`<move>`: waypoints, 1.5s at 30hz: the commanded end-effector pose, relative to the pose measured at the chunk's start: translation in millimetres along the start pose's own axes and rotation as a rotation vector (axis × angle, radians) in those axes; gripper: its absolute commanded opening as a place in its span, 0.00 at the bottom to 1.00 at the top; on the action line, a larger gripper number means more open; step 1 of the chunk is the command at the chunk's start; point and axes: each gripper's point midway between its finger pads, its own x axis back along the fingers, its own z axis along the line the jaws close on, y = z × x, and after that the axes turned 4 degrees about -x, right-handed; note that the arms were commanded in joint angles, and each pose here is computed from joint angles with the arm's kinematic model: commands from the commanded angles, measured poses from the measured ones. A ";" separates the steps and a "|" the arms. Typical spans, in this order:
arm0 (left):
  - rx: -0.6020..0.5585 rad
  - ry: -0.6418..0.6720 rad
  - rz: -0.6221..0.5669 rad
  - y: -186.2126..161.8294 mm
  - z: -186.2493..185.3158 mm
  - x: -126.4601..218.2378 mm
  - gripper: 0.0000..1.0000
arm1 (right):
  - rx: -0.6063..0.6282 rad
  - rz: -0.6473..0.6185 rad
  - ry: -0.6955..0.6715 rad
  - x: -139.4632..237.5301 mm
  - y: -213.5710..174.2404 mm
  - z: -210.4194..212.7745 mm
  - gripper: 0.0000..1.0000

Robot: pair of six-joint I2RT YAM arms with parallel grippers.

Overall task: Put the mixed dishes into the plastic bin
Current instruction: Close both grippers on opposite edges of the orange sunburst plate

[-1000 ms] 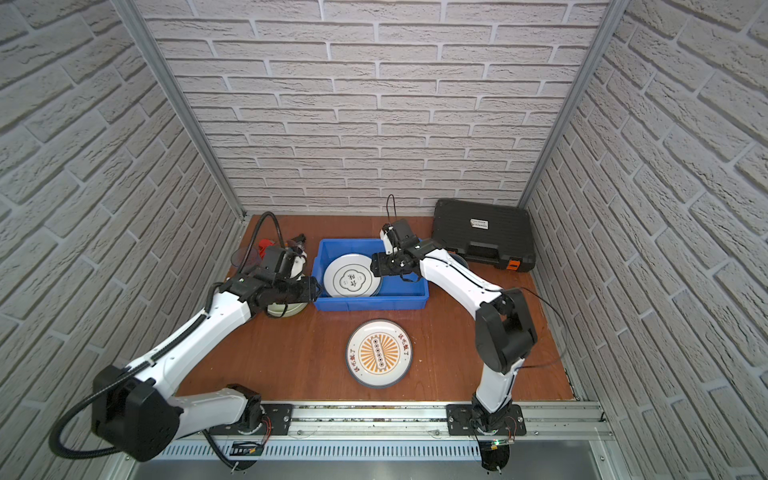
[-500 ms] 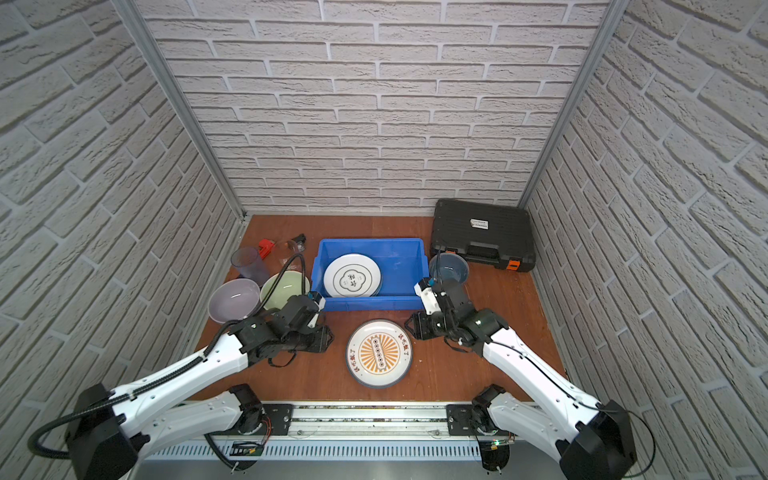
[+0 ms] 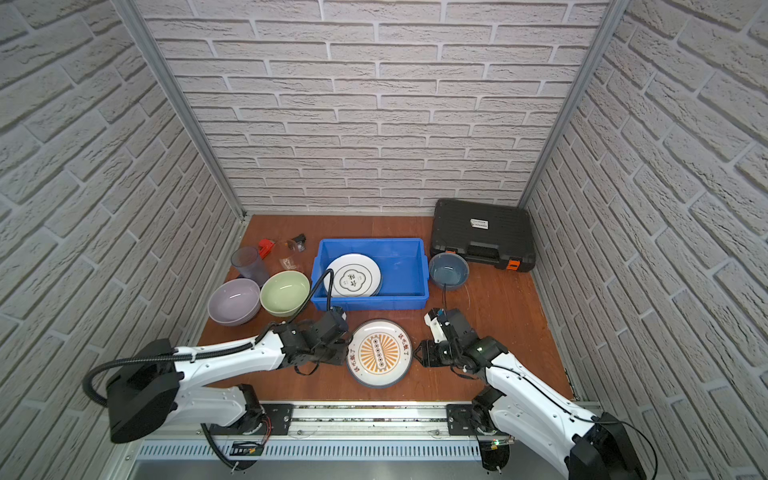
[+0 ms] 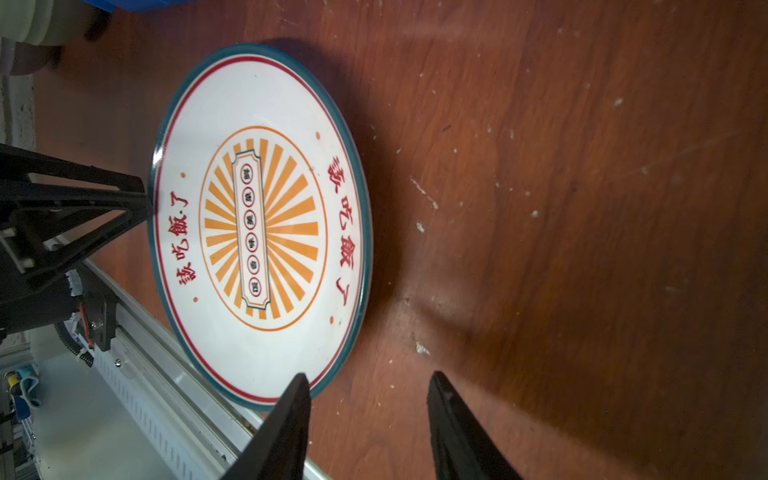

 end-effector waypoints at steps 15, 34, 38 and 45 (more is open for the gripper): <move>0.051 0.012 -0.022 2.8 -17.2 -26.7 0.25 | -0.052 0.015 0.131 -39.2 5.4 11.5 0.37; 0.070 -0.043 -0.030 -0.4 -22.3 -24.5 0.29 | -0.036 0.028 0.196 -19.0 22.8 43.7 0.06; 0.079 -0.048 -0.091 13.3 -21.9 -1.7 0.43 | -0.022 0.012 0.186 -4.6 27.4 49.3 0.06; 0.110 -0.021 -0.169 28.4 -1.9 41.1 0.52 | -0.013 -0.010 0.192 16.2 36.0 61.7 0.06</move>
